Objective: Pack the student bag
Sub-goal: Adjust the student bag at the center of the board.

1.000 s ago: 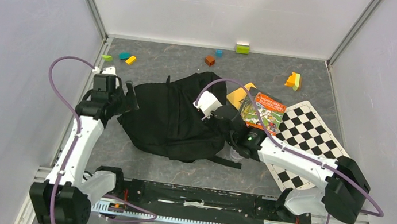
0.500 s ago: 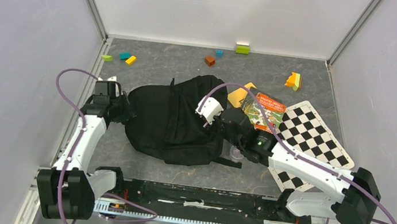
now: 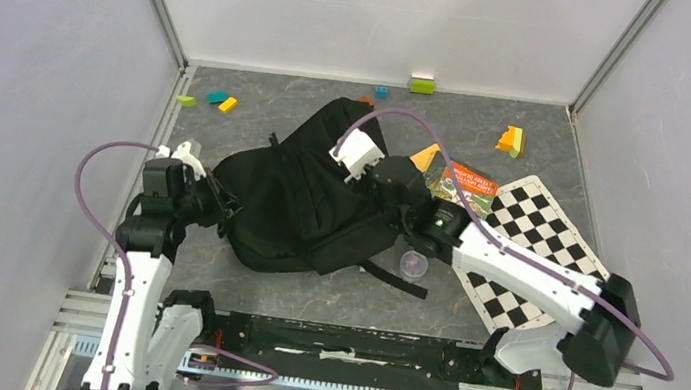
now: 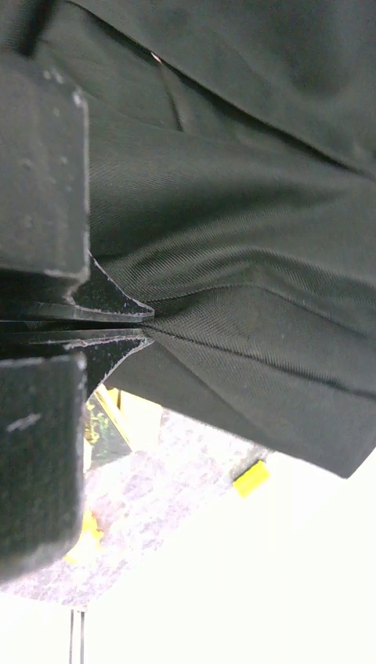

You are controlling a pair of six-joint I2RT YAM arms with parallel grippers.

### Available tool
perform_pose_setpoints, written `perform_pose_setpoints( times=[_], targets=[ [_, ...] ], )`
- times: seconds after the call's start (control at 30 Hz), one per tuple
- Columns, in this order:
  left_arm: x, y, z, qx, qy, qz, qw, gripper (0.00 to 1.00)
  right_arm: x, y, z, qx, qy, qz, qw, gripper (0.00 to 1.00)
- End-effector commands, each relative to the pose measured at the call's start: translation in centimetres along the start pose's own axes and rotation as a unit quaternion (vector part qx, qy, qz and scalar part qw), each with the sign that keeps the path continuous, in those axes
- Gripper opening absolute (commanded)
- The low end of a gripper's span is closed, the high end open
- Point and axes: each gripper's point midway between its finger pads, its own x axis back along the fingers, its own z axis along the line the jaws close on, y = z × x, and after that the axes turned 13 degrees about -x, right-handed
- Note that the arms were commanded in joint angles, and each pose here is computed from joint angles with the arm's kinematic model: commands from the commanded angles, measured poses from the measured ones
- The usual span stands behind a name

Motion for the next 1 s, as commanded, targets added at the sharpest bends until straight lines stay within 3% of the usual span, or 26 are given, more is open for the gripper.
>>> perform_pose_setpoints(
  times=[0.0,0.27,0.33,0.4,0.47,0.53,0.6,0.7,0.8,0.83,0.97],
  targets=[
    [3.0,-1.8,-2.6,-0.007,-0.056,0.027,0.998,0.02,-3.1,5.3,-1.7,-0.019,-0.048,-0.085,0.995,0.00],
    [4.5,-4.4,-3.7,-0.016,-0.088,0.065,0.994,0.02,-10.5,6.4,-2.1,-0.034,-0.088,-0.106,0.990,0.04],
    [4.3,-4.8,-4.3,-0.016,-0.112,0.070,0.991,0.02,-11.9,6.7,-1.5,-0.035,-0.079,-0.096,0.992,0.26],
    [4.2,-5.1,-5.0,-0.014,-0.140,0.075,0.987,0.04,-12.5,6.9,-0.8,-0.040,-0.066,-0.082,0.994,0.64],
    [4.2,-5.4,-6.2,-0.007,-0.182,0.083,0.980,0.15,-12.1,6.8,-0.7,-0.061,-0.060,-0.073,0.994,0.96],
    [4.3,-5.6,-6.9,-0.003,-0.210,0.096,0.973,0.21,-10.9,6.5,-0.9,-0.079,-0.058,-0.068,0.993,0.98],
    [4.4,-5.4,-6.8,-0.010,-0.205,0.095,0.974,0.39,-9.2,6.0,-1.2,-0.105,-0.056,-0.059,0.991,0.98],
    [4.6,-4.1,-4.8,-0.046,-0.129,0.069,0.988,0.72,-6.3,4.1,-1.3,-0.147,-0.045,-0.029,0.988,0.98],
    [5.5,-0.9,-2.4,-0.090,-0.032,0.014,0.995,0.93,-3.5,1.4,-0.7,-0.198,-0.023,-0.007,0.980,0.98],
    [5.8,0.2,-1.8,-0.096,-0.007,-0.001,0.995,0.99,-2.7,0.3,-0.4,-0.211,-0.015,0.001,0.977,0.98],
    [5.9,3.3,-1.6,-0.107,0.018,-0.022,0.994,1.00,-0.2,-3.5,1.5,-0.272,0.027,0.035,0.961,0.98]
  ],
)
